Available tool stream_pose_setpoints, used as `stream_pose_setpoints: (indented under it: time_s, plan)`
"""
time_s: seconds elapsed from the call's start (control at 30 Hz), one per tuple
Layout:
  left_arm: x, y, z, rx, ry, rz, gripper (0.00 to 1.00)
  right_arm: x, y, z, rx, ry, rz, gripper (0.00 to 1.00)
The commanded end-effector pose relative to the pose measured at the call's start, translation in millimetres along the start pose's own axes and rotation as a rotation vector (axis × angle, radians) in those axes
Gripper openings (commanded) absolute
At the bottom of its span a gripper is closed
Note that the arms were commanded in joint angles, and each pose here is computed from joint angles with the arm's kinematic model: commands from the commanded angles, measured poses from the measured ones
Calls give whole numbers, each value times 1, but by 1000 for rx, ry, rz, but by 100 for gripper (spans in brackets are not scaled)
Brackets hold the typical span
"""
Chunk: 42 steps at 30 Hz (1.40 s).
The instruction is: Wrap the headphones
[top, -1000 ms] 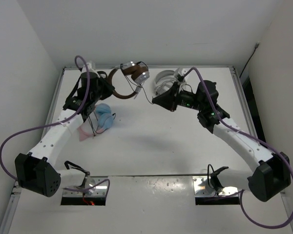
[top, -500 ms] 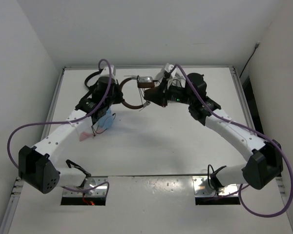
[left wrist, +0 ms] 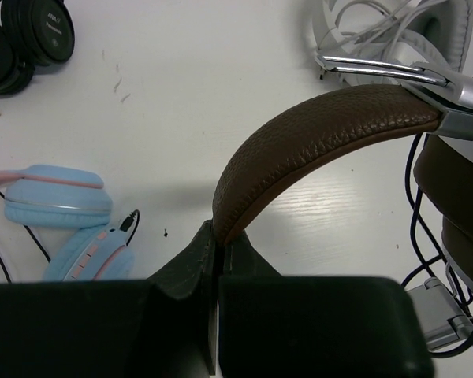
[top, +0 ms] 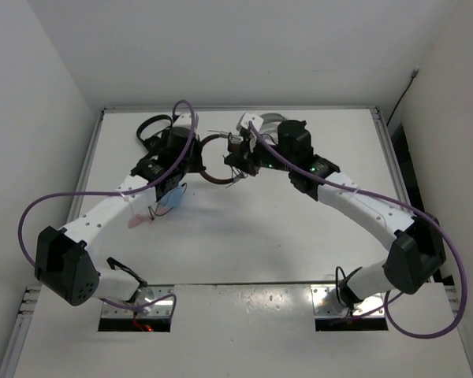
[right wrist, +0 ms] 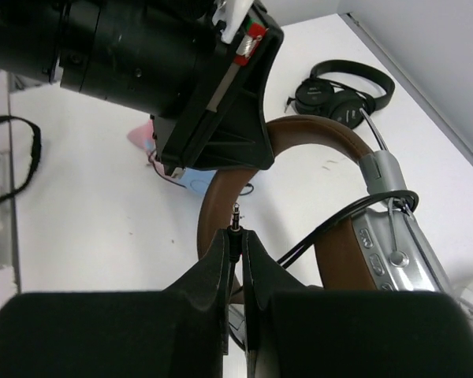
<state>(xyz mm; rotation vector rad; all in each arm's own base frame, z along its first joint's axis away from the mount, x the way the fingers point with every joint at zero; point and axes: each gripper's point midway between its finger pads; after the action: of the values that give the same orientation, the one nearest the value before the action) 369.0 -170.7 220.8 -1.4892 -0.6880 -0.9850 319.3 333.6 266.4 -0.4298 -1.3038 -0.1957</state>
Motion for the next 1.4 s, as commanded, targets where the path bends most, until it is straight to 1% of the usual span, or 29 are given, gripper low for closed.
stream_pose_setpoints:
  time_s: [0.0,0.2,0.27,0.3,0.37,0.4,0.43,0.47,0.5,0.53,0.57,0.6,0.63,0.77,1.0,1.1,1.17,1.2,1.27,1.37]
  plan:
    - [28,-6,-7,-21,-27,-82,0,0,6,-4,-28,-106,9,0]
    - [24,-6,-17,-55,-49,-58,0,-31,15,-23,-110,-131,94,0]
    - [22,-5,-13,-43,-87,-49,0,-36,14,-26,-126,-127,104,0]
    - [22,-6,-19,-73,-95,-43,0,-43,13,-28,-137,-121,116,0]
    - [16,-2,-10,-61,-134,-22,0,-36,7,-23,-137,-130,99,0]
    - [10,-1,-10,-59,-141,-10,0,-42,6,-23,-137,-111,109,0]
    - [11,0,-6,-58,-161,-8,0,-39,3,-20,-139,-86,101,0]
    - [12,1,-1,-50,-195,-6,0,-45,2,-19,-140,-63,117,0]
    - [8,3,1,-50,-212,6,0,-36,-4,-20,-150,-52,92,0]
    - [8,4,5,-42,-228,5,0,-41,-5,-18,-153,-11,98,0]
    - [9,5,9,-33,-245,5,0,-36,-9,-21,-163,0,84,0]
    - [6,7,8,-31,-244,13,0,-42,-9,-23,-176,19,94,0]
    - [6,7,8,-31,-244,13,0,-39,-11,-23,-190,36,83,0]
    - [3,6,6,-28,-236,24,0,-46,-15,-32,-236,55,96,0]
    - [2,5,1,-28,-226,22,0,-58,-7,-38,-265,58,122,0]
    - [4,1,-4,-34,-209,12,0,-57,-1,-50,-300,87,131,0]
    - [4,0,-6,-26,-201,8,0,-66,5,-57,-313,128,156,0]
    - [7,-5,-12,-37,-182,-6,0,-61,5,-64,-334,140,155,0]
    - [10,-9,-12,-18,-163,-23,0,-66,9,-66,-336,158,164,0]
    - [12,-13,-15,-15,-135,-38,0,-55,14,-62,-345,137,139,0]
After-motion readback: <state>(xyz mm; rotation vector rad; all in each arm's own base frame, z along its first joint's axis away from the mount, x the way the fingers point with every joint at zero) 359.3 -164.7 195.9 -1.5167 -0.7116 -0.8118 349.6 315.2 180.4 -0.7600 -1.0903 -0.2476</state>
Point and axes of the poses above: each gripper's point midway between its finger pads, its own y axis out along the fingers, its own z axis along the line the jaws close on, x = y × z, and after that the axes turned 14 degrees about y, right-handed
